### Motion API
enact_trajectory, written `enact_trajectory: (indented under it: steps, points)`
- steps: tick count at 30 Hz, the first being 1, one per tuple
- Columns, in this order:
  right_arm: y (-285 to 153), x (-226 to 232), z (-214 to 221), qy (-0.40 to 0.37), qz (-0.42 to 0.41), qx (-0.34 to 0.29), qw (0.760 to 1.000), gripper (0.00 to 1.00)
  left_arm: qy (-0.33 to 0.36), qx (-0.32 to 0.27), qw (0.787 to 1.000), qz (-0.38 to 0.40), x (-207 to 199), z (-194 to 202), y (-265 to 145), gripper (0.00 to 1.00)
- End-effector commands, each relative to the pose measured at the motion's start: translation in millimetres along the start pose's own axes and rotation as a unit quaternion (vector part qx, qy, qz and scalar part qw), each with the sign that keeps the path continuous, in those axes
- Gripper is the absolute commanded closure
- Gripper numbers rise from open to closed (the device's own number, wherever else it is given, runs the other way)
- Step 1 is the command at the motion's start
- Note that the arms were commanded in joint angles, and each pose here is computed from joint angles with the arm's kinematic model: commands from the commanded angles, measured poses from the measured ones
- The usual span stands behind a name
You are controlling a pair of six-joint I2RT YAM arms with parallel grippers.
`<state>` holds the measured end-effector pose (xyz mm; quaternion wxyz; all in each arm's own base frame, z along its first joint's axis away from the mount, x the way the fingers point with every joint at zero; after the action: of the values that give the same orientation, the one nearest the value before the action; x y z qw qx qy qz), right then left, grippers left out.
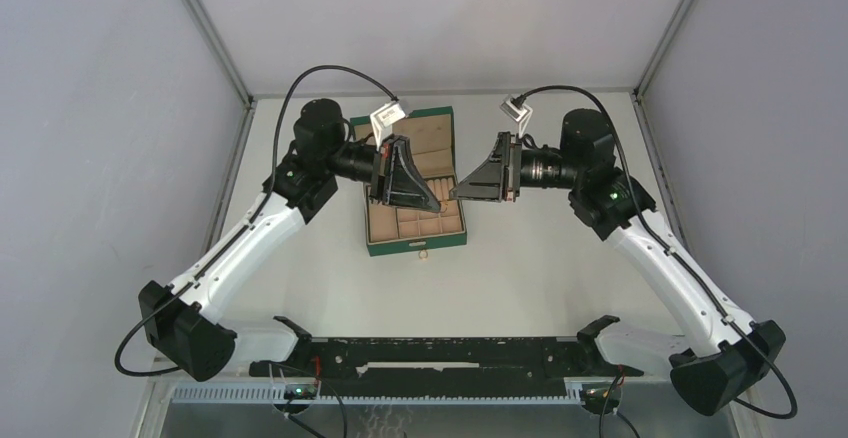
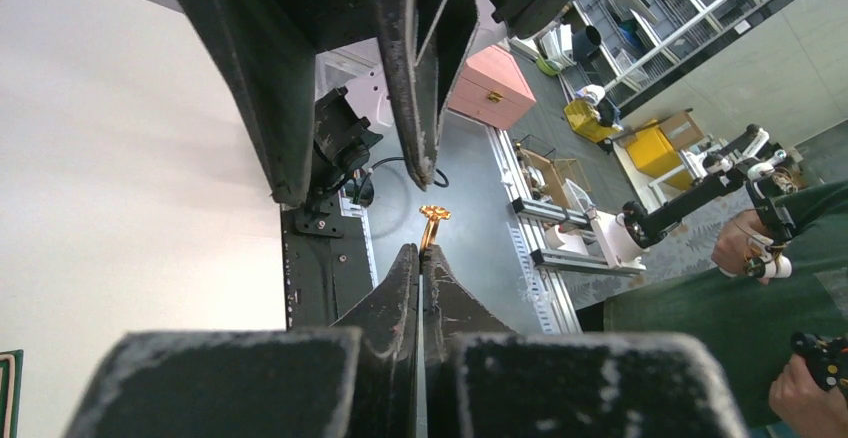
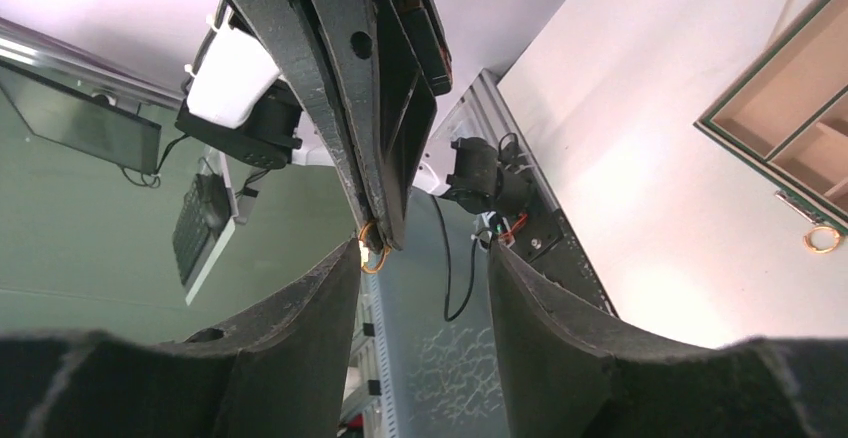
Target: Organize the mixed jewelry
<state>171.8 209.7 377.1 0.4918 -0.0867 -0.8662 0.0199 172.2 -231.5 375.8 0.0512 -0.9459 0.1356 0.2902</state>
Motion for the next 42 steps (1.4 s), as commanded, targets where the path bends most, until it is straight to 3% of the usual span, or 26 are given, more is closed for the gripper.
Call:
enact_trajectory:
  steps: [1, 16, 36, 42]
  points:
    - [-5.9, 13.1, -1.4, -0.042, 0.016, -0.022, 0.999, 0.42, 0.008, -0.01, 1.0, -0.004, -4.1, -8.2, 1.4, 1.0]
    - [0.2, 27.8, -0.6, -0.068, -0.003, 0.008, 0.998, 0.43, -0.015, -0.008, 1.0, -0.008, 5.6, -8.9, 4.2, 1.0]
    - [7.0, 18.0, -3.4, -0.066, 0.016, 0.017, 0.998, 0.76, -0.019, -0.003, 1.0, -0.002, 10.8, -12.2, 5.9, 1.0]
    - [6.7, 14.3, -2.6, -0.065, 0.023, 0.019, 0.997, 0.96, -0.019, -0.002, 1.0, -0.001, 12.2, -13.1, 6.1, 1.0]
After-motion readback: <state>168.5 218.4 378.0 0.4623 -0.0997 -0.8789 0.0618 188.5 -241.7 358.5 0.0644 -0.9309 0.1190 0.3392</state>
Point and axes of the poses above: each gripper's point midway between its finger pads, its own y axis out along the fingers, its own x axis along the line the jaws close on, z = x × y, the point moved 7 cm from there along -y, back along the fingers, and after that the axes turned 2 degrees about y, right-handed, at the moved point
